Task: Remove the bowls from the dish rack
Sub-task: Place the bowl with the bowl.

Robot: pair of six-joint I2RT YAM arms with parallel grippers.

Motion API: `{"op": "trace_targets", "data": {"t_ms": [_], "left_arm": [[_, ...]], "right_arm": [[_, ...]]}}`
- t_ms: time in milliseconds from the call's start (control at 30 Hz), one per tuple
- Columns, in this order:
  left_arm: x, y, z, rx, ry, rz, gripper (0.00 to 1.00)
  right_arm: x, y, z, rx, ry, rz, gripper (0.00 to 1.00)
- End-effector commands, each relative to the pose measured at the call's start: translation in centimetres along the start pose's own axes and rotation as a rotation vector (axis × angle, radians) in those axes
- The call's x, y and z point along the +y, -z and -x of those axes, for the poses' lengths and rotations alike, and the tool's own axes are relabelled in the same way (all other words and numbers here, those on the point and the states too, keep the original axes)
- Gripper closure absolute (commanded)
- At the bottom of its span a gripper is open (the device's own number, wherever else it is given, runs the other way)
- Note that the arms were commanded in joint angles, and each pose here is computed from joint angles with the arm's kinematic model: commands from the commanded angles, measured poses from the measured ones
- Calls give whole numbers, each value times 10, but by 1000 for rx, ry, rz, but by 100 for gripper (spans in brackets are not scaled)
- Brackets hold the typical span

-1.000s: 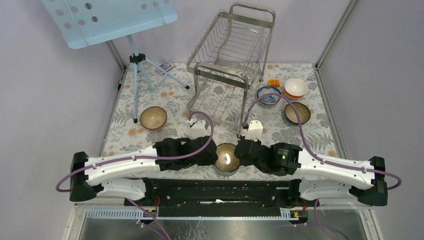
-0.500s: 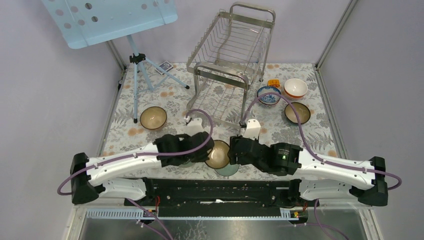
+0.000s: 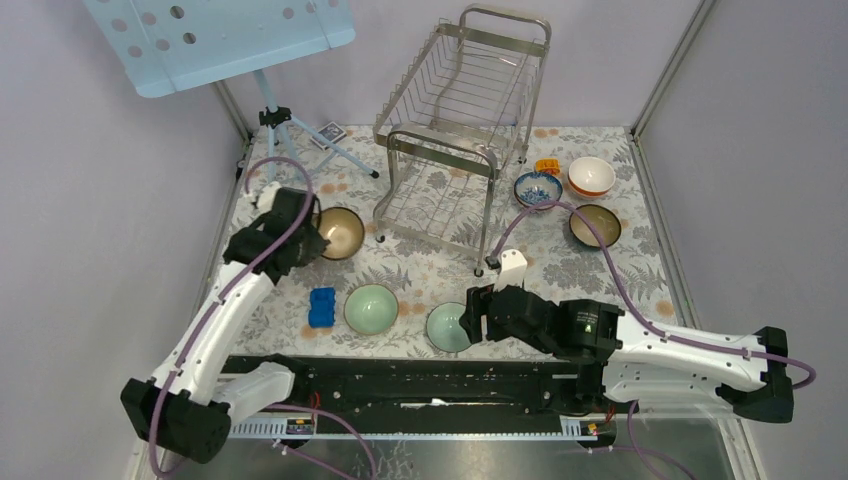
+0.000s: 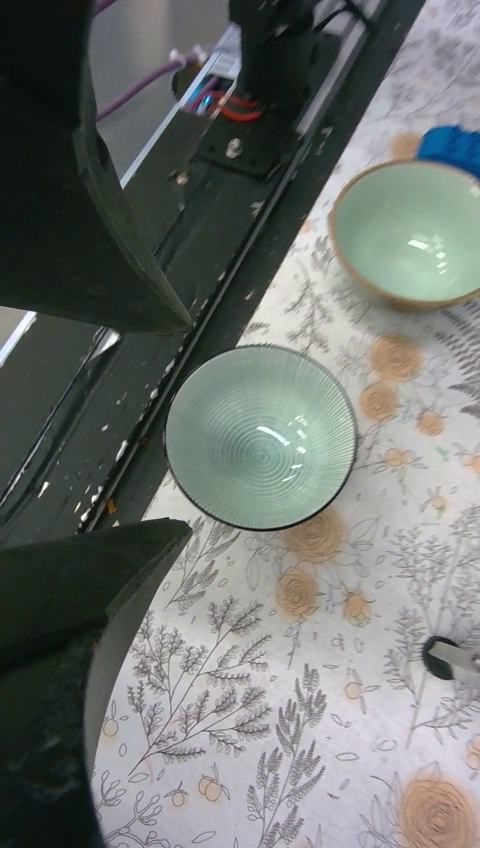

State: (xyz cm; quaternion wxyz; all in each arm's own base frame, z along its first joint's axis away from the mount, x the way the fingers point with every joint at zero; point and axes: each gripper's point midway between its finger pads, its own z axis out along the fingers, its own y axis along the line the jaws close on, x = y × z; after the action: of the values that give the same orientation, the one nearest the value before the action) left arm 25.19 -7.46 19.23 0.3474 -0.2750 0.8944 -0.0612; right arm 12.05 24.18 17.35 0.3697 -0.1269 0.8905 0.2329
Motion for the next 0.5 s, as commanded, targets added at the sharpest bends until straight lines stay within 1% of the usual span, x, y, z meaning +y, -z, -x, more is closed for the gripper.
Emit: {"op": "trace_targets", "data": {"t_ms": [0, 100, 233, 467], "left_arm": [[-11, -11, 49, -88, 148, -101, 100], [0, -33, 75, -107, 243, -92, 100], [16, -59, 97, -83, 316, -75, 100], [43, -100, 99, -4, 328, 23, 100]], "right_arm": [[6, -4, -4, -11, 28, 70, 26], [3, -3, -7, -6, 47, 69, 26], [-3, 1, -8, -14, 48, 70, 26], [-16, 7, -7, -62, 23, 64, 26]]}}
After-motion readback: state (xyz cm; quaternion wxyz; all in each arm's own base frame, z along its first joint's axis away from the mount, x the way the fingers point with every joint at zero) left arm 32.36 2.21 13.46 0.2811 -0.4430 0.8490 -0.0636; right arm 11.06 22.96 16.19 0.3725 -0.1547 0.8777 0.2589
